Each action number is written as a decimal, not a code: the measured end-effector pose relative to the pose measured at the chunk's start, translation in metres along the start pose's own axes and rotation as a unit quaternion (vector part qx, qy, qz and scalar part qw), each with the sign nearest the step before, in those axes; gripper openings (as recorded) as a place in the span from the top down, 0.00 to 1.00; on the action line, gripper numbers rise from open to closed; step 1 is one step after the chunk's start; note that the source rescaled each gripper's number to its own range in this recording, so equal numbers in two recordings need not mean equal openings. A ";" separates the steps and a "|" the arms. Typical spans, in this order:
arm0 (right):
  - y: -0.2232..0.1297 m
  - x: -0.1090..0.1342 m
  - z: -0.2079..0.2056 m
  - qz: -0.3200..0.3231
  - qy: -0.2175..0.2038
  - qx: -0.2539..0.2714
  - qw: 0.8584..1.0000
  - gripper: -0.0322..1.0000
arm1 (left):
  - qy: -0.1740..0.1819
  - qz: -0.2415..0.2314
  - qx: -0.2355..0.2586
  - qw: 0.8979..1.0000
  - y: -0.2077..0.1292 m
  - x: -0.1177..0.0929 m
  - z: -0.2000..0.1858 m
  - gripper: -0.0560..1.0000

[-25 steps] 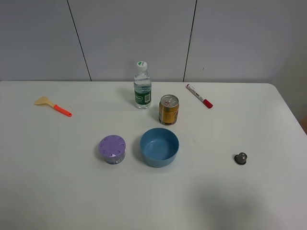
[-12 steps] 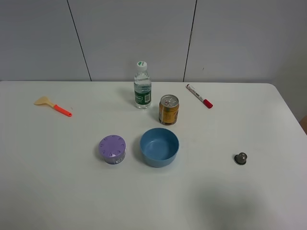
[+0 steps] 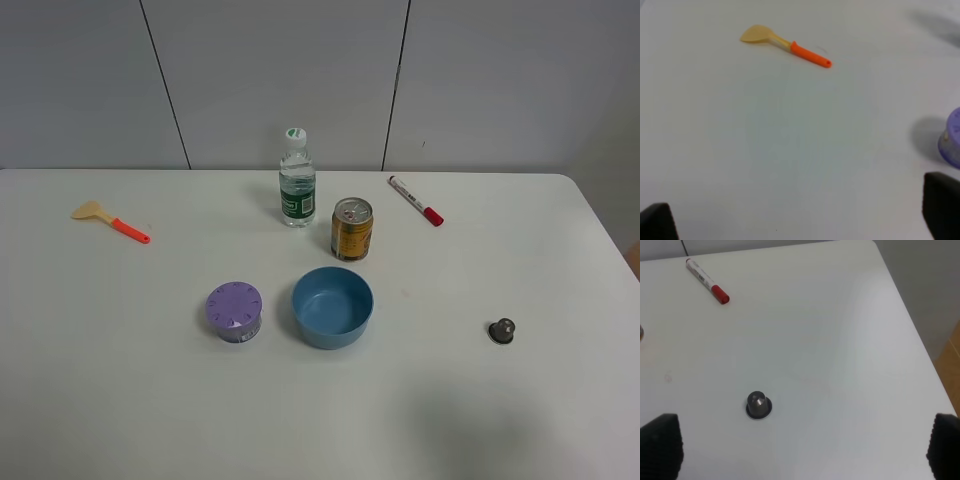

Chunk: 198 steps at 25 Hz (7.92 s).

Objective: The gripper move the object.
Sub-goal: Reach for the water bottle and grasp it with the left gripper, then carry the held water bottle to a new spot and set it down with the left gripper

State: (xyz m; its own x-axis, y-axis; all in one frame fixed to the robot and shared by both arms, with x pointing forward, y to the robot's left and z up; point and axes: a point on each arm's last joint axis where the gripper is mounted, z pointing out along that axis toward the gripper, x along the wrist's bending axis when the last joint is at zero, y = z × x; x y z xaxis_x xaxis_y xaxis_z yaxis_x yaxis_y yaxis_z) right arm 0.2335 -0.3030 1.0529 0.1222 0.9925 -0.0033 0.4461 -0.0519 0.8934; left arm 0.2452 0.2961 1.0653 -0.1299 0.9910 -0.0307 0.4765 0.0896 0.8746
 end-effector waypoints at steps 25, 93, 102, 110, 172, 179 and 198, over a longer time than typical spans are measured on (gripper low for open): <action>0.000 0.000 0.000 0.000 0.000 0.000 1.000 0.00 | -0.077 0.063 -0.019 0.995 0.151 -0.022 0.133 0.00; 0.000 0.000 0.000 0.000 0.000 0.000 1.000 0.00 | -0.385 0.150 -0.160 0.897 0.022 -0.163 0.361 0.00; 0.000 0.000 0.000 0.000 0.000 0.000 1.000 0.00 | -0.415 0.156 -0.155 0.883 0.009 -0.197 0.378 0.00; 0.000 0.000 0.000 0.000 0.000 0.000 1.000 0.00 | -0.422 0.150 -0.167 0.878 0.013 -0.213 0.398 0.00; 0.000 0.000 0.000 0.000 0.000 0.000 1.000 0.00 | -0.431 0.103 -0.185 0.877 0.116 -0.261 0.374 0.87; 0.000 0.000 0.000 0.000 0.000 0.000 1.000 0.00 | -0.462 0.112 -0.193 0.858 0.137 -0.305 0.302 0.87; 0.000 0.000 0.000 0.000 0.000 0.000 1.000 0.00 | -0.508 0.191 -0.122 0.831 0.035 -0.399 0.255 0.87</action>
State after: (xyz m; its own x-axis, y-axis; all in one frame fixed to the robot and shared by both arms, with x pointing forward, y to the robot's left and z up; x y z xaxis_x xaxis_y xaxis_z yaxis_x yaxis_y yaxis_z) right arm 0.2335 -0.3030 1.0529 0.1222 0.9925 -0.0033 0.4461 -0.0519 0.8934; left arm 0.5351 -0.0711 0.9852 0.8507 0.5254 -0.0135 0.1080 -0.1497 0.9828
